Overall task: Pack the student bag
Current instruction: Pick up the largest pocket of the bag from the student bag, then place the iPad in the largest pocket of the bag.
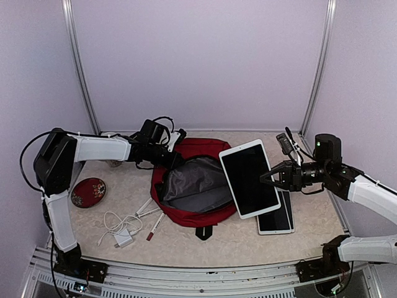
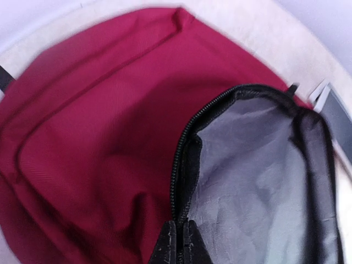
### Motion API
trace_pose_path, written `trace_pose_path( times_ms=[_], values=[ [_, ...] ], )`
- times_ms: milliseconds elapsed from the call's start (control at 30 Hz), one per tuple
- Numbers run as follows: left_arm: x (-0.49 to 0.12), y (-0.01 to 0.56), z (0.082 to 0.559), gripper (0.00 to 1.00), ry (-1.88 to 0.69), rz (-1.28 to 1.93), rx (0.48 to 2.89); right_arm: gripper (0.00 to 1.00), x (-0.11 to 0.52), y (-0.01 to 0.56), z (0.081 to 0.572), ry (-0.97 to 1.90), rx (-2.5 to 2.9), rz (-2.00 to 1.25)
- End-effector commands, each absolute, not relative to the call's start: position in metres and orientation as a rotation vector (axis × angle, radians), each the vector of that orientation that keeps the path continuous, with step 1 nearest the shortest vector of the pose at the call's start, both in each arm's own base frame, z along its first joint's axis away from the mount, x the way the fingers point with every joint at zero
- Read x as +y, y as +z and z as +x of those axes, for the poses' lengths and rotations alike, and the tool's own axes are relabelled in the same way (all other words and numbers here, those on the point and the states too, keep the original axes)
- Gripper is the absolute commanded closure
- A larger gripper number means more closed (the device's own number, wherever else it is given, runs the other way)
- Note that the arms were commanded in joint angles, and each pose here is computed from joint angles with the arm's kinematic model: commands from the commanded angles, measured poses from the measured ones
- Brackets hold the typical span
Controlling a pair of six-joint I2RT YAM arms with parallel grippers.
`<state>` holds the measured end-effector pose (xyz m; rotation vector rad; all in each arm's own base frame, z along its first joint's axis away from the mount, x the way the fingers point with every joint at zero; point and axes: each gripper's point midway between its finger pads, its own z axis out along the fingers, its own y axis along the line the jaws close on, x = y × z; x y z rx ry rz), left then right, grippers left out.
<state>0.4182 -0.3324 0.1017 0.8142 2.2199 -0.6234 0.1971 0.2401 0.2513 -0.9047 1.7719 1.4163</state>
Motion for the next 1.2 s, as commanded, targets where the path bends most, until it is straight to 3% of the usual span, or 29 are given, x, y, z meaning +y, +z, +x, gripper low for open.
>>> trace_pose_path(
  times_ms=[0,233,367,867,933,1167],
  values=[
    [-0.345,0.192,0.413,1.0,-0.659,0.731,1.978,1.0,0.244,0.274,0.202,1.451,1.691,-0.88],
    [-0.384,0.264,0.356,1.0,-0.527,0.743,1.743,1.0,0.266,0.243,0.206,1.609,1.809,-0.717],
    [-0.374,0.293,0.35,1.0,-0.477,0.636,1.708,1.0,0.28,0.208,0.212,1.68,1.954,-0.609],
    [-0.406,0.35,0.292,1.0,-0.67,0.699,1.501,1.0,0.335,0.142,0.293,1.892,2.168,-0.171],
    [-0.408,0.352,0.289,1.0,-0.69,0.696,1.5,0.92,0.338,0.133,0.306,1.87,2.187,-0.098],
    [-0.407,0.346,0.289,1.0,-0.687,0.695,1.52,0.36,0.365,0.129,0.342,1.733,2.221,-0.126]
  ],
)
